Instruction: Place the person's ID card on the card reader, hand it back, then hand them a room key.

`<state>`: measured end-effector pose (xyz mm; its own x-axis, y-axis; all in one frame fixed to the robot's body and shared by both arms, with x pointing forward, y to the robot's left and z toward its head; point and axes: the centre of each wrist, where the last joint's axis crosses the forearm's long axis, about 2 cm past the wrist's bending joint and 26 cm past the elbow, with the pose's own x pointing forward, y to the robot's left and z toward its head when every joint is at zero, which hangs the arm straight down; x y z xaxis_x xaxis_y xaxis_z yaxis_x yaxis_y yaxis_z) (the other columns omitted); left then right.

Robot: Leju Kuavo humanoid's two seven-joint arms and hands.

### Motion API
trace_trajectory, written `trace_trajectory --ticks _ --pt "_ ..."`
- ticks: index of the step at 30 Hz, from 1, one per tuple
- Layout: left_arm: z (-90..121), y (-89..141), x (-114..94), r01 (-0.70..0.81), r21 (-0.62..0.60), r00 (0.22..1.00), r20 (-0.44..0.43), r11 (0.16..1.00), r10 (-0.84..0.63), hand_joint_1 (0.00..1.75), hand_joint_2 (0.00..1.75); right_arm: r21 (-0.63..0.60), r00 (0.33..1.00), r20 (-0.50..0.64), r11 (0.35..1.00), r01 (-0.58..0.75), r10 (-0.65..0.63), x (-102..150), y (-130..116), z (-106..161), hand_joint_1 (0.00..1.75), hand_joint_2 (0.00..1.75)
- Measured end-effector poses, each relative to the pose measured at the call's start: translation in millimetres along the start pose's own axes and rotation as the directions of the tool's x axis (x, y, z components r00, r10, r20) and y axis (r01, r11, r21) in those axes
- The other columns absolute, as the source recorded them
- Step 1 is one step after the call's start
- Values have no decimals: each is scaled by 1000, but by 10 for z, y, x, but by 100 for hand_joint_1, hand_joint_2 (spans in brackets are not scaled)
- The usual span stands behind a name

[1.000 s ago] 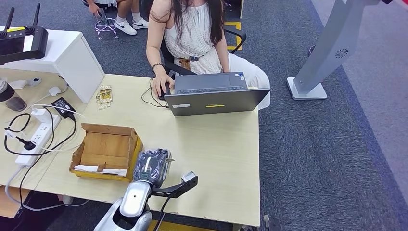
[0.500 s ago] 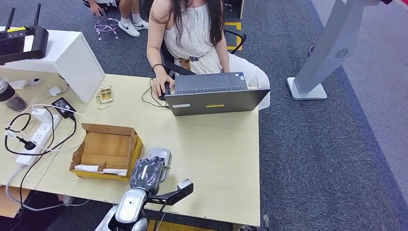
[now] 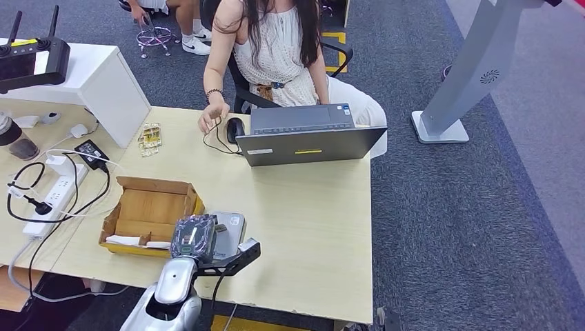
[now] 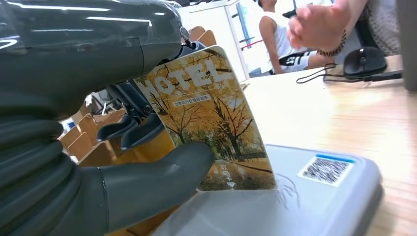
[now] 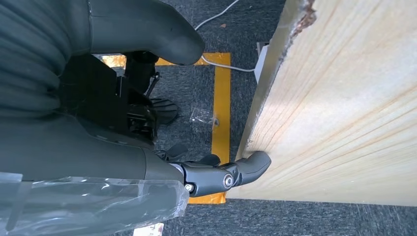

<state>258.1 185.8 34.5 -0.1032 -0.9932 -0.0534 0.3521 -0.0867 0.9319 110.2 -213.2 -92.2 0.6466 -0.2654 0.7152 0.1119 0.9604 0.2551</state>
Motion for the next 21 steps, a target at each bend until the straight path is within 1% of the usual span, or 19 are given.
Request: trace_trajectory --ticks 4,7,11,13,18,21 --pt "-67 45 -57 -19 22 1000 -12 1000 20 175 175 2 1000 -1 1000 -3 3 0 0 0 0 175" --pt "-139 156 -96 -48 116 999 4 992 48 175 175 5 1000 3 1000 -4 4 -2 0 1 0 175" --pt "-276 456 -148 -72 259 997 37 963 64 175 175 12 1000 6 1000 -2 2 -1 2 0 0 175" --pt "-334 599 -172 -75 302 997 44 950 65 175 175 13 1000 6 1000 -2 2 3 3 -2 0 175" --pt "-429 874 -224 -81 419 997 48 904 67 175 175 20 1000 1 1000 -5 5 7 6 -5 0 175" --pt "-551 1192 -317 -61 486 998 39 872 48 175 175 28 1000 -1 1000 -12 12 14 12 -10 0 175"
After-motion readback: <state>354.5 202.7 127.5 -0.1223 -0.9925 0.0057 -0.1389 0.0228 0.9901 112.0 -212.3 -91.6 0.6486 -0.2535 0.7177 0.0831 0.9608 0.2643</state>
